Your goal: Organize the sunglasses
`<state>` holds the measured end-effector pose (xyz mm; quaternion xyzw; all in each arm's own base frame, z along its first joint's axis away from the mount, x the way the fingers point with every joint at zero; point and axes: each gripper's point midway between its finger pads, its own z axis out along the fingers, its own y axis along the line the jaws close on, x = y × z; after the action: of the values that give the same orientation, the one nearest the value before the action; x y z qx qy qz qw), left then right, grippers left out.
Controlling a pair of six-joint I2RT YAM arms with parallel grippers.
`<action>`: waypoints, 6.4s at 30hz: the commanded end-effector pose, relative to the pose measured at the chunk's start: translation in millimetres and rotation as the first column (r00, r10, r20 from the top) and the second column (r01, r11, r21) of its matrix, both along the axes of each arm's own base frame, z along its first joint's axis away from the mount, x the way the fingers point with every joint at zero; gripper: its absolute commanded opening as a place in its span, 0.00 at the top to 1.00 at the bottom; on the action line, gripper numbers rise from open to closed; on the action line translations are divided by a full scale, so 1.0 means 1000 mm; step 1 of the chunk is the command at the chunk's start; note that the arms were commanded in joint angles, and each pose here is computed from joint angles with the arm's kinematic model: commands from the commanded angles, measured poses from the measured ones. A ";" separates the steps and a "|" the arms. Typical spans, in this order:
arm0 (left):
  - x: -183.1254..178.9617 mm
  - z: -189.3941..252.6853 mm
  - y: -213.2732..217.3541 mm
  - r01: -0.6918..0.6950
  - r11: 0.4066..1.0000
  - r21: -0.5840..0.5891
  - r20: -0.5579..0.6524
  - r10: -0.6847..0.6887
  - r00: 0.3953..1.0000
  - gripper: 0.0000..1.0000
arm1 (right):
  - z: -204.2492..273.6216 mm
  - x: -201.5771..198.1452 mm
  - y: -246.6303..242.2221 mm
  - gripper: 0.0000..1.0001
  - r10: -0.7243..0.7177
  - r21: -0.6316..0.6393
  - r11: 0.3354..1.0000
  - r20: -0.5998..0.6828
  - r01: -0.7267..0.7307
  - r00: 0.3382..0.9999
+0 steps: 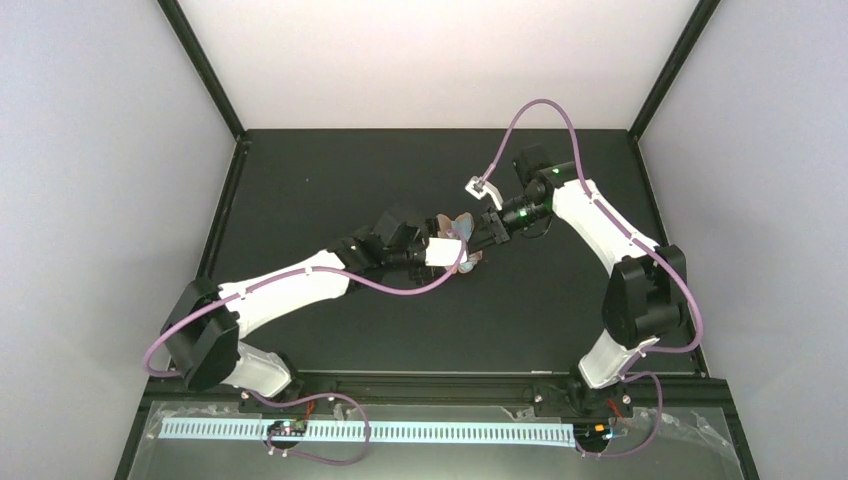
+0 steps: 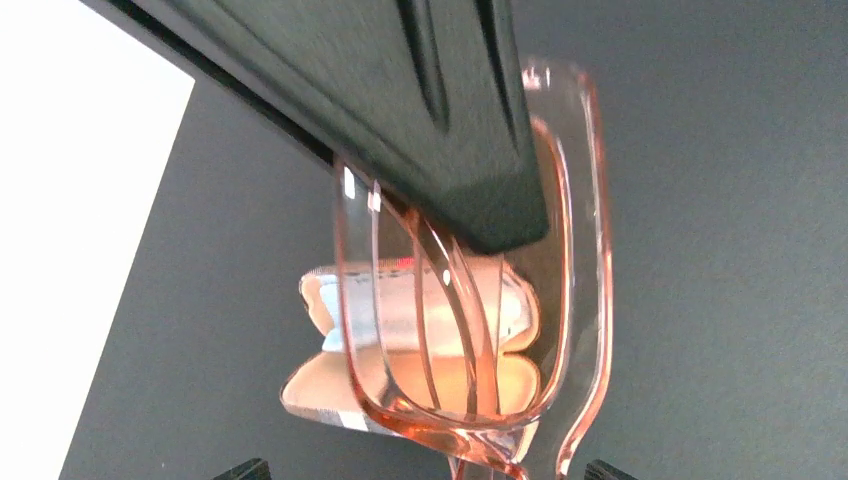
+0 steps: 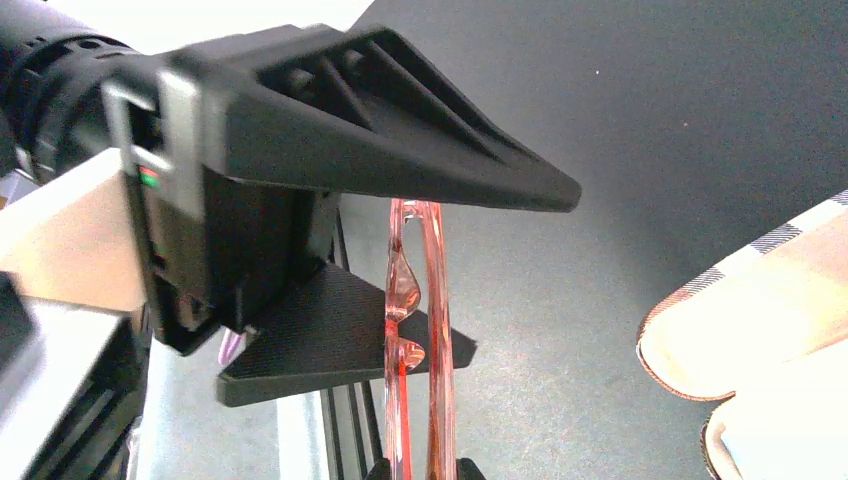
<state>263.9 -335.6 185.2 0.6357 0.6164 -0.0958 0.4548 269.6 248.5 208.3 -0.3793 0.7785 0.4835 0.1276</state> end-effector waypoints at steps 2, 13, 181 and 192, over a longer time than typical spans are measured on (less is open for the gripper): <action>0.009 -0.004 0.001 -0.045 0.997 0.061 0.027 0.044 0.999 0.23 | 0.004 -0.003 0.002 0.91 0.002 0.024 1.000 -0.023 -0.001 1.000; 0.003 -0.001 0.003 -0.038 0.997 0.064 0.022 0.037 0.999 0.47 | -0.001 0.000 0.002 0.89 -0.006 0.016 1.000 -0.023 0.006 1.000; -0.020 -0.110 -0.013 0.417 0.889 0.191 -0.424 -0.308 0.852 0.69 | -0.108 0.045 -0.034 0.51 -0.057 -0.289 0.955 0.052 0.070 0.997; -0.014 -0.113 -0.016 0.396 0.899 0.188 -0.410 -0.295 0.863 0.67 | -0.111 0.043 -0.034 0.51 -0.060 -0.287 0.956 0.043 0.070 0.997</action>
<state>240.1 -339.1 61.6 0.7650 0.5820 -0.2017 0.1884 310.7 215.6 90.8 -0.3758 0.8526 0.3529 0.0858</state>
